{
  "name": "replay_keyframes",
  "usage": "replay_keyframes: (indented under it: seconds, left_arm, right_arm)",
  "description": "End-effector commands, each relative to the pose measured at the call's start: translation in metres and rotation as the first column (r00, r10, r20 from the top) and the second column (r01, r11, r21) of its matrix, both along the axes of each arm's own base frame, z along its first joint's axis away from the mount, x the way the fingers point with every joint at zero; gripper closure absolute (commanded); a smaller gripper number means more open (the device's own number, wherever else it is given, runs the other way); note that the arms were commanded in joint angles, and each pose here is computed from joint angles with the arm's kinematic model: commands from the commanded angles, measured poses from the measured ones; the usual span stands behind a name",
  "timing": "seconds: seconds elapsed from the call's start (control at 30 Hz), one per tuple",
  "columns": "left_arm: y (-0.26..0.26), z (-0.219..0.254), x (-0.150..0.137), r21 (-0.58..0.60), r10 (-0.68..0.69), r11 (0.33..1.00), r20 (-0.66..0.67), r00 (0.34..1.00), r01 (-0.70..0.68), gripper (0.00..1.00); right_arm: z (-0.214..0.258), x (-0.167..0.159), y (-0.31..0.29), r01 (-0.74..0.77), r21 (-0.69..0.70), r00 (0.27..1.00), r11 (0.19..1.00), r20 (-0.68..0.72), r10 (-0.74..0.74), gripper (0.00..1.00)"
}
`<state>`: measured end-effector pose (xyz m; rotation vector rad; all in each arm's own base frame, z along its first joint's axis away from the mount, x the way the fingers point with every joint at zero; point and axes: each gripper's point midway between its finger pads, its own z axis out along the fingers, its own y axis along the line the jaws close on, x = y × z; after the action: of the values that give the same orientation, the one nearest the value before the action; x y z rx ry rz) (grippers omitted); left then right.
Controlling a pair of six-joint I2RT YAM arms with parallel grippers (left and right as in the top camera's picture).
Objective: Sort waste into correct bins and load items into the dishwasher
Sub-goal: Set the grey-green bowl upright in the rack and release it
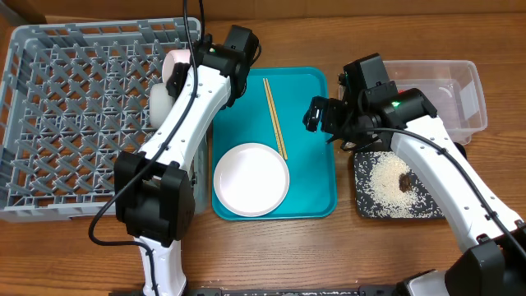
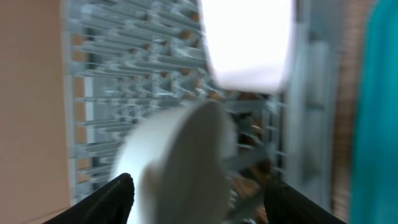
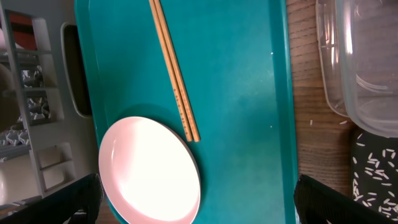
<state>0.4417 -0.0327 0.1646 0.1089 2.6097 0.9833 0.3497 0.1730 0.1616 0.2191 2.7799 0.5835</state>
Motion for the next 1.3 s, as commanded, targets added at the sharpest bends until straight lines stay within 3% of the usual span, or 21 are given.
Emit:
replay_keyframes:
  seconds: [0.0, 0.33, 0.6, 0.83, 1.1, 1.27]
  left_arm:
    - [-0.017, -0.016, -0.002, -0.149, -0.041, 0.988, -0.064, 0.997, 0.031, 0.26]
    - [-0.016, -0.033, -0.006, -0.347, 0.023, 0.936, -0.105, 0.994, -0.058, 0.26]
    - [-0.042, -0.044, -0.011, -0.528, -0.034, 0.847, -0.159, 0.987, -0.056, 0.21]
    - [-0.040, -0.043, -0.024, -0.524, -0.032, 0.847, -0.209, 0.977, -0.084, 0.30]
    - [-0.039, -0.014, -0.009, -0.543, -0.026, 0.838, -0.140, 0.990, -0.055, 0.30]
    - [-0.037, 0.028, -0.002, -0.556, -0.039, 0.831, -0.069, 0.997, -0.006, 0.30]
  right_arm:
    - [0.016, 0.005, 0.002, 0.001, 0.008, 0.999, 1.000, 0.046, -0.001, 0.00]
    - [0.016, 0.005, 0.002, 0.001, 0.008, 0.999, 1.000, 0.046, -0.001, 0.00]
    - [0.016, 0.005, 0.002, 0.001, 0.008, 0.999, 1.000, 0.046, -0.001, 0.00]
    - [0.016, 0.005, 0.002, 0.001, 0.008, 0.999, 1.000, 0.046, -0.001, 0.00]
    - [0.016, 0.005, 0.002, 0.001, 0.008, 0.999, 1.000, 0.046, -0.001, 0.00]
    - [0.016, 0.005, 0.002, 0.001, 0.008, 0.999, 1.000, 0.046, -0.001, 0.00]
